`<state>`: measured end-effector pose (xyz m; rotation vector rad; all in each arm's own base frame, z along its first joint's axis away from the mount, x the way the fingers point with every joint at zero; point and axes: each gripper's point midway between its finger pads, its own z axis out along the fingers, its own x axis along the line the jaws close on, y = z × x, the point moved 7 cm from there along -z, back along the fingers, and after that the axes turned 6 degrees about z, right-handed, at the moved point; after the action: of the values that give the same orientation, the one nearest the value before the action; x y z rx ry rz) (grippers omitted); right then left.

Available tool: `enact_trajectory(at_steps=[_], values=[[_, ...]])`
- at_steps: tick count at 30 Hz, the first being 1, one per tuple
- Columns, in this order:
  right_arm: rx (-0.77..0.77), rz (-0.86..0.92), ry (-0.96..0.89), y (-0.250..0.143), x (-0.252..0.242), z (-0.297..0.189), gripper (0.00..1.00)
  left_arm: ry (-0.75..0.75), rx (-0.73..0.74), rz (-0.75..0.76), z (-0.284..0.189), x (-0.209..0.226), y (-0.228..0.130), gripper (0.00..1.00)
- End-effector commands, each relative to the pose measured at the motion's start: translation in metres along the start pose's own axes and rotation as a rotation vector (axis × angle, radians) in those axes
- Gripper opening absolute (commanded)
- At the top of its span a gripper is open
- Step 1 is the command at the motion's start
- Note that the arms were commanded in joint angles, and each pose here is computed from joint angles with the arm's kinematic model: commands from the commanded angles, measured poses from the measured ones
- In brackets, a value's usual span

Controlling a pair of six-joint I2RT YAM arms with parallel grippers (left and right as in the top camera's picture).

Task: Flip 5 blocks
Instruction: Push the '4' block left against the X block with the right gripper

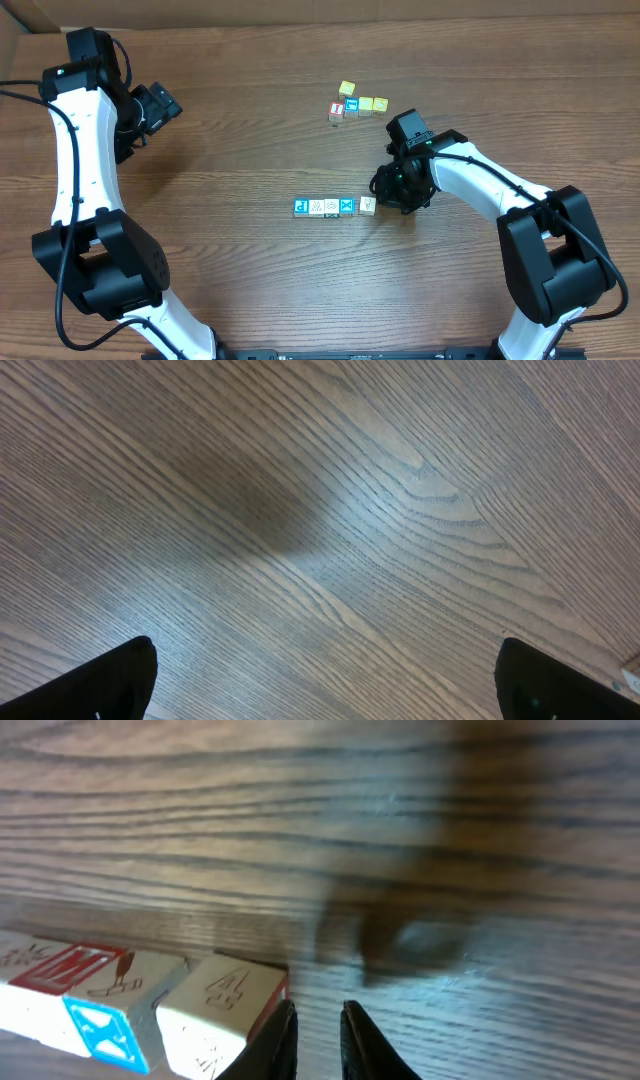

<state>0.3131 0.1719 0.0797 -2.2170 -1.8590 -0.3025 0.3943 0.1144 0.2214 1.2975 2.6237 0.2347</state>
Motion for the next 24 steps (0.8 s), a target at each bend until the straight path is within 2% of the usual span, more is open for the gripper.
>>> enact_trajectory(at_steps=[1, 7, 24], values=[[-0.032, -0.016, -0.010, 0.002, 0.000, -0.004, 0.17, -0.007, -0.024, 0.011, -0.008, -0.003, 0.002, 1.00], [-0.020, -0.014, 0.015, 0.001, 0.004, -0.003, 0.08, -0.007, -0.024, 0.011, -0.008, -0.003, 0.002, 1.00], [0.043, -0.019, 0.089, -0.008, 0.014, -0.003, 0.06, -0.007, -0.024, 0.011, -0.008, -0.003, 0.002, 1.00]])
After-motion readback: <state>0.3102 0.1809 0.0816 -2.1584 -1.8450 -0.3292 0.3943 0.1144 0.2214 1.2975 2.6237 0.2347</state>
